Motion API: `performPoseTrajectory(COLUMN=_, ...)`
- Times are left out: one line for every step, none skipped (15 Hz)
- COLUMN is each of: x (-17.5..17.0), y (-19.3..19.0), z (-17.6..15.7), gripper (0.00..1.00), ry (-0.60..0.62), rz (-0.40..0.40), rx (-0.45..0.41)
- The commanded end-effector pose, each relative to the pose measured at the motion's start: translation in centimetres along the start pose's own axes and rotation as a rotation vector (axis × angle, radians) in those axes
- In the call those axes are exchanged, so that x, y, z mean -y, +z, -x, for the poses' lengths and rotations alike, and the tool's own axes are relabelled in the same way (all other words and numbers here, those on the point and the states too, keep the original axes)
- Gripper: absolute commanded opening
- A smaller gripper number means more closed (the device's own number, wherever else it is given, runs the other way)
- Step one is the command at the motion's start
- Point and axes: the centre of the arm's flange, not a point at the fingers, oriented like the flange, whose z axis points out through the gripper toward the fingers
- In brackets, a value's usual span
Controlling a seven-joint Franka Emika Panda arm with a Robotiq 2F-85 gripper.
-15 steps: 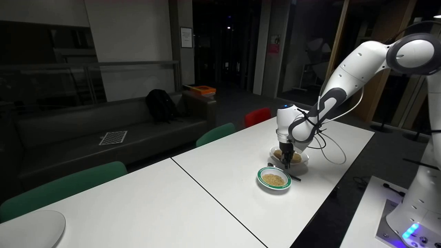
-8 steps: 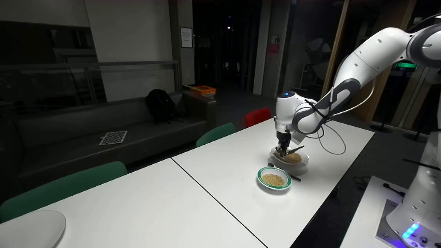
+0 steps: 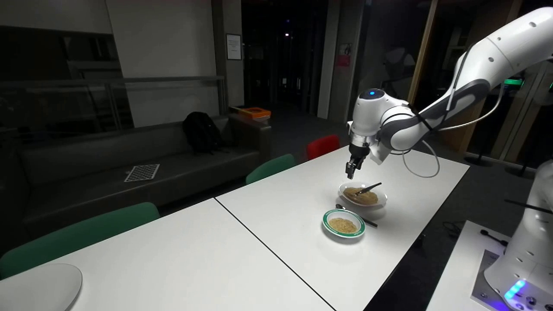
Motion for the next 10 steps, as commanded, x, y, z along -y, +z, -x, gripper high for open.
performPoseTrajectory(x=-0.8, y=-4.8, z=3.7, gripper=0.99, ry=-0.003, rz=0.018, rx=-0.072)
performPoseTrajectory(x=-0.8, y=-5.8, z=4.6, gripper=1.0, ry=-0.011, rz=0.016, rx=-0.084)
performPoseTrajectory(x=-0.7, y=-6.7, z=5.3, gripper=1.0, ry=-0.019, rz=0.02, rx=-0.095)
performPoseTrajectory(x=-0.7, y=-7.4, z=6.2, gripper=1.0, ry=-0.031, rz=0.02, rx=-0.099)
performPoseTrajectory(x=-0.7, y=-8.0, z=6.9, gripper=1.0, ry=-0.036, rz=0.018, rx=-0.09)
performPoseTrajectory(x=-0.7, y=-8.5, z=7.7, gripper=1.0, ry=-0.041, rz=0.019, rx=-0.083)
performPoseTrajectory(x=-0.8, y=-8.9, z=8.4, gripper=1.0, ry=-0.039, rz=0.023, rx=-0.079)
performPoseTrajectory(x=-0.9, y=-9.1, z=9.0, gripper=1.0, ry=-0.045, rz=0.011, rx=-0.07)
performPoseTrajectory(x=-1.1, y=-9.2, z=9.4, gripper=1.0, ry=-0.044, rz=0.006, rx=-0.062)
performPoseTrajectory(x=-1.4, y=-9.1, z=9.8, gripper=1.0, ry=-0.052, rz=-0.01, rx=-0.05)
